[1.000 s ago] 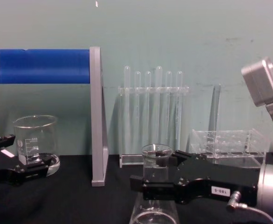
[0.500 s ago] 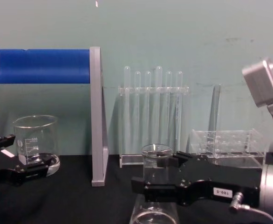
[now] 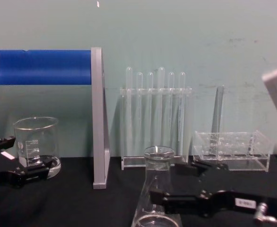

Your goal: Grasp the erlenmeyer flask with one hand, shake it three times, then place it back.

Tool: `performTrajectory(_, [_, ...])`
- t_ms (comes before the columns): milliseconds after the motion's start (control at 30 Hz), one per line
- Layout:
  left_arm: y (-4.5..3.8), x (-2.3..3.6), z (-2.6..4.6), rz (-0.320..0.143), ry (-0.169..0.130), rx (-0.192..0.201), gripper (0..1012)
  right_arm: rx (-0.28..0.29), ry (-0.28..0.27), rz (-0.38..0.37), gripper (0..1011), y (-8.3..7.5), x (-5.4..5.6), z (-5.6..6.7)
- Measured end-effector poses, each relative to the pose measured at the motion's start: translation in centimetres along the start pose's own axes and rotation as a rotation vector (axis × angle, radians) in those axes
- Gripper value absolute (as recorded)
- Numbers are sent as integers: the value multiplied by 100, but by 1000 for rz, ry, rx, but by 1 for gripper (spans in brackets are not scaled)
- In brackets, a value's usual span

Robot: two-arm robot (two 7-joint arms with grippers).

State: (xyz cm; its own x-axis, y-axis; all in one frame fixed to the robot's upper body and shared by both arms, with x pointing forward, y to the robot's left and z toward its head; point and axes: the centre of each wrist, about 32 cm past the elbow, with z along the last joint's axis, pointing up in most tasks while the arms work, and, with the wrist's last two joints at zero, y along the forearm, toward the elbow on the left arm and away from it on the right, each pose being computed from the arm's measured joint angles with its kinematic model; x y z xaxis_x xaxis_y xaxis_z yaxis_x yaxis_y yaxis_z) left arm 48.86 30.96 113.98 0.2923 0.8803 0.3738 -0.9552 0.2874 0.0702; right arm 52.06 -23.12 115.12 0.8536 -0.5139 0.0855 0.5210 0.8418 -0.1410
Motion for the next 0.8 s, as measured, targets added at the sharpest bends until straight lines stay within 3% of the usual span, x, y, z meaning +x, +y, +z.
performTrajectory(233, [0, 0, -1, 0, 0, 0, 1001, -28, 15, -23, 1003, -188, -19, -13])
performTrajectory(467, [0, 0, 0, 0, 0, 0, 1001, -57, 38, -97, 1003, -397, -30, -30])
performTrajectory(667, [0, 0, 0, 0, 0, 0, 1001, -37, 48, -209, 1002, -418, -61, -16])
performTrajectory(800, [0, 0, 0, 0, 0, 0, 1001, 1, 48, -286, 1002, -353, -88, 13])
